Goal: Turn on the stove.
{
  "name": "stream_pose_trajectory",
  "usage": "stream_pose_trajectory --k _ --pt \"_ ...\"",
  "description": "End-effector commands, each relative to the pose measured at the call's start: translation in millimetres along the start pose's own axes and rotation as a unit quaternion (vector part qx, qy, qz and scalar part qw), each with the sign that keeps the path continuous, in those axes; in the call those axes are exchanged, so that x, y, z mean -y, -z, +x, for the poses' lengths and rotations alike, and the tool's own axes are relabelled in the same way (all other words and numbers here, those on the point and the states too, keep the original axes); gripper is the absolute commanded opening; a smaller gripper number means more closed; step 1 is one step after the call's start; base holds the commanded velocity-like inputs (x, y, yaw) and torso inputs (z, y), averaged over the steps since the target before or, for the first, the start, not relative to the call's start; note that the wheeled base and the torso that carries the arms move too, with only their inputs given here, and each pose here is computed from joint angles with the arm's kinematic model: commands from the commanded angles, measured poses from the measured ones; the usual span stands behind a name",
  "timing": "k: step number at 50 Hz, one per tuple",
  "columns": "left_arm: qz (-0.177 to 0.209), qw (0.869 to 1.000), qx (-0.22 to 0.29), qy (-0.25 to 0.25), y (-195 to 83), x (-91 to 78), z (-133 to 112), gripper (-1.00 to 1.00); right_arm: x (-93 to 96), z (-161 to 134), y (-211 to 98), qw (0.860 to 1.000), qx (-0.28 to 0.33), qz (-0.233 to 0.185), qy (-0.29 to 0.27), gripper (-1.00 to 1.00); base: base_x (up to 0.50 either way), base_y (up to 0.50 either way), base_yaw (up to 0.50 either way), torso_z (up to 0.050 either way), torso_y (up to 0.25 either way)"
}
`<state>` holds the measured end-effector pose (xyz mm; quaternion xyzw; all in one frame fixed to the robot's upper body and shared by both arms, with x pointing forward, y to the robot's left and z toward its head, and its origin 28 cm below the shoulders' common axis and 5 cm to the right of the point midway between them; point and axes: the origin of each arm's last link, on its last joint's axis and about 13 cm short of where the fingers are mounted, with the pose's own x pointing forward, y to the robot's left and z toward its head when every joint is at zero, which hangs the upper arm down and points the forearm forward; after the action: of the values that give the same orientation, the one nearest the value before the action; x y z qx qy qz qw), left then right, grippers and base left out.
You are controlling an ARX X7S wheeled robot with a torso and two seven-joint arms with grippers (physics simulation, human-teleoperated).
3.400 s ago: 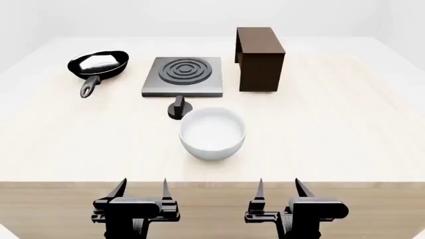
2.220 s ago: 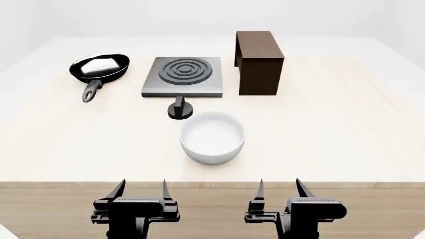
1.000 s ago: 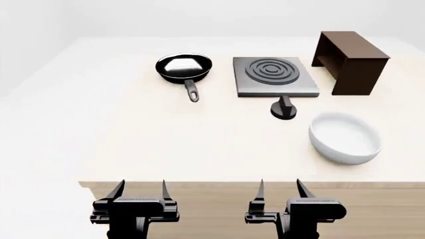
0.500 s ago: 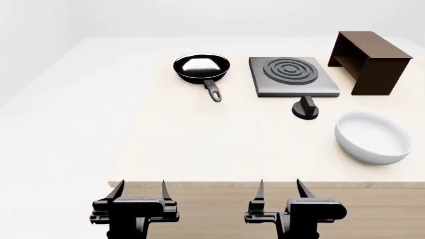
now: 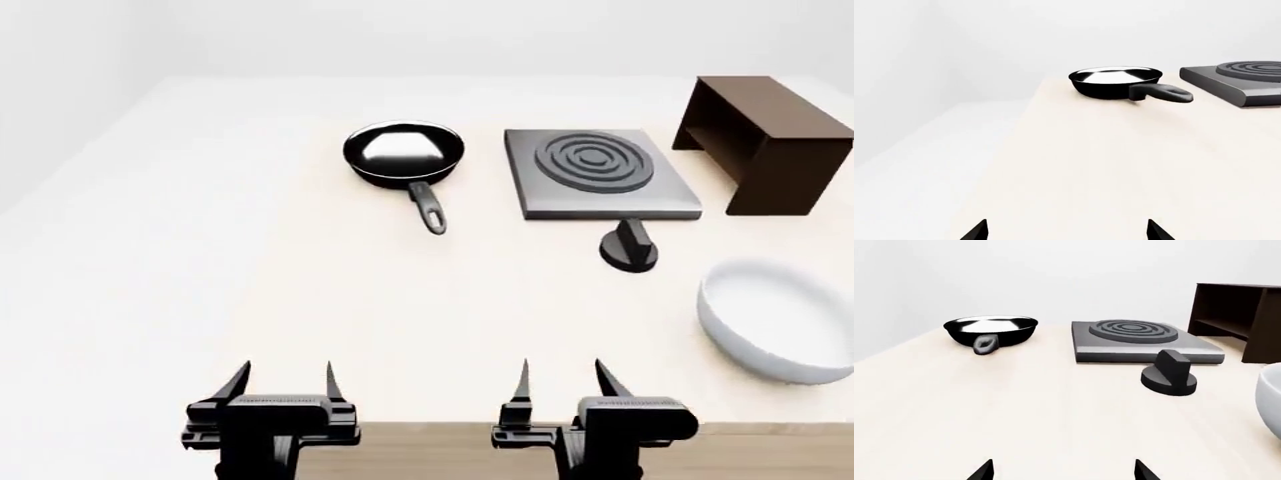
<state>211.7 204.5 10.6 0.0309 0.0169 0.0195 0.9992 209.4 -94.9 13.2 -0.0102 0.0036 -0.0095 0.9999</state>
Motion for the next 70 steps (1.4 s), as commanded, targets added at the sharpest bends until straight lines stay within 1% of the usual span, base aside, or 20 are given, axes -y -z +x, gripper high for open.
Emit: stream_pose_trajectory --k 1,27,30,32,55,61,67,70 --pt "-0.010 1.000 0.006 0.005 -1 -0.1 0 1.00 0.3 1 -1 1.000 0.003 0.002 -0.002 1.00 0.50 0.00 0.00 0.000 0.000" --pt "-0.009 1.000 0.006 0.005 -1 -0.2 0 1.00 -0.1 0 0 1.000 0.004 0.000 -0.004 1.00 0.50 0.00 0.00 0.000 0.000" --pt "-0.010 1.000 0.006 0.005 -1 0.1 0 1.00 0.2 0 -1 1.000 0.010 -0.005 0.012 1.00 0.50 0.00 0.00 0.000 0.000" --pt "-0.009 1.000 0.006 0.005 -1 0.0 0 1.00 0.4 -1 -2 1.000 0.015 -0.002 0.003 1.00 0.07 0.00 0.00 0.000 0.000" --pt "-0.009 1.000 0.006 0.004 0 0.1 1 1.00 -1.3 -1 0 1.000 0.015 -0.010 -0.001 1.00 0.00 0.00 0.00 0.000 0.000" --pt "-0.006 1.000 0.006 -0.001 -1 0.9 0 1.00 -0.3 -4 -10 0.999 0.036 -0.013 0.002 1.00 0.00 0.00 0.00 0.000 0.000" --pt "-0.006 1.000 0.006 -0.001 0 0.2 1 1.00 0.0 1 -23 0.998 0.058 -0.030 0.012 1.00 0.00 0.00 0.00 0.000 0.000" --pt "-0.005 1.000 0.006 -0.001 1 0.0 2 1.00 1.6 8 -26 0.995 0.069 -0.054 0.038 1.00 0.00 0.00 0.00 0.000 0.000"
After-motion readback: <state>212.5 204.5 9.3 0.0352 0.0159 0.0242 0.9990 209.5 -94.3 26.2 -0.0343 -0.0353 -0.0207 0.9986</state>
